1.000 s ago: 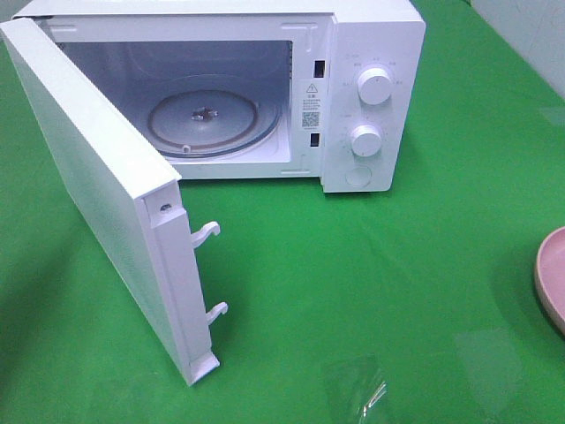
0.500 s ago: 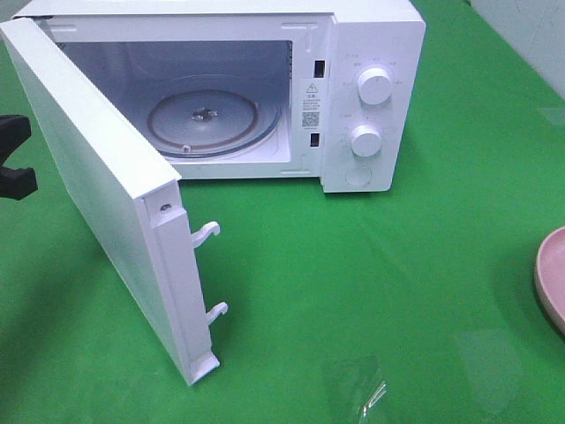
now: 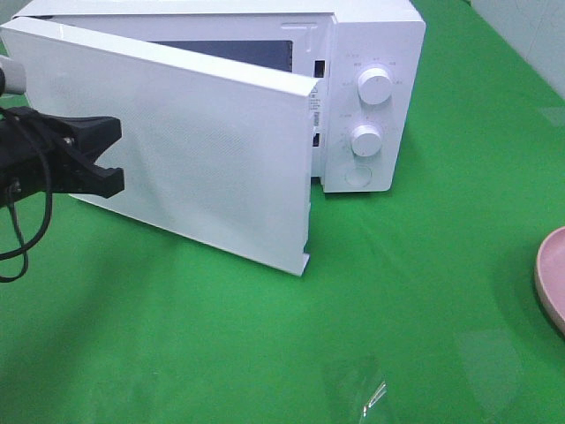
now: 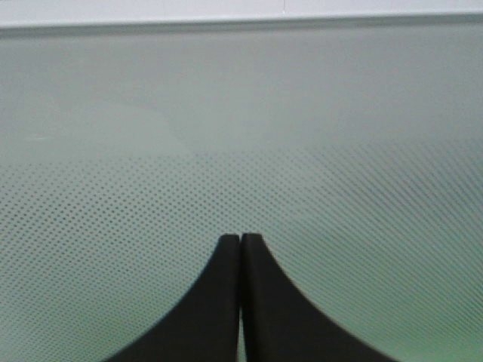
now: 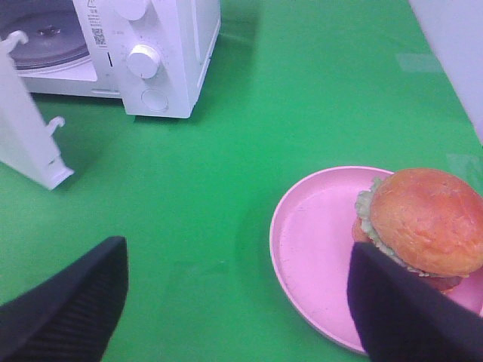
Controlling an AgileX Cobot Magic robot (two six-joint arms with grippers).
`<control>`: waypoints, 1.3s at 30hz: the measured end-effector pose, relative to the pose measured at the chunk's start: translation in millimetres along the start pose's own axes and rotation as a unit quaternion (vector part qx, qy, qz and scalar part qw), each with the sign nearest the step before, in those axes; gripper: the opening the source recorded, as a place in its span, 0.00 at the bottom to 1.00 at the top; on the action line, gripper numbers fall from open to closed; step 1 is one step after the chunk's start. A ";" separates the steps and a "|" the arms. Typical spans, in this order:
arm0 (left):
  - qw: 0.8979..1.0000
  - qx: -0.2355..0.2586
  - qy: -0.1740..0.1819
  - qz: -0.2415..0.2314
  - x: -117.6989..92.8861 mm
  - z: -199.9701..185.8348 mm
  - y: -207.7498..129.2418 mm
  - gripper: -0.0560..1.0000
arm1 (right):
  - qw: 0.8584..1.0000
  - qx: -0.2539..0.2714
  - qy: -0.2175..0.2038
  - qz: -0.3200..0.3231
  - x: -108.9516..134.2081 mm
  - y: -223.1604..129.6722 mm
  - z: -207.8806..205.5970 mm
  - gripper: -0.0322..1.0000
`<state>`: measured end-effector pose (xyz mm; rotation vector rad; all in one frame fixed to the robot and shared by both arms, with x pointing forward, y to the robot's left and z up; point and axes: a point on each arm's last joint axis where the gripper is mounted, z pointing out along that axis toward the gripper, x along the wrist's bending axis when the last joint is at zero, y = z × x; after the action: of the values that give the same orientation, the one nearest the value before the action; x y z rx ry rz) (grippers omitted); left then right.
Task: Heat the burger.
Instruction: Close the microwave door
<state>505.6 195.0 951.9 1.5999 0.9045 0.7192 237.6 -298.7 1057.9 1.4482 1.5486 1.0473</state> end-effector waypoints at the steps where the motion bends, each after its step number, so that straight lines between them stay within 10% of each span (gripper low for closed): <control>1: 1.000 0.000 -0.001 -0.007 -3.8 6.4 0.7 0.05 | 1.000 0.000 0.000 0.000 0.0 0.0 0.0 0.77; 39: 0.999 0.025 -0.045 0.010 -75.3 143.2 31.0 0.05 | 1.000 0.000 0.000 0.000 0.0 0.0 0.0 0.77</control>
<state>591.1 54.2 953.3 1.6737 0.8472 0.6388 237.6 -298.7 1057.9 1.4482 1.5486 1.0473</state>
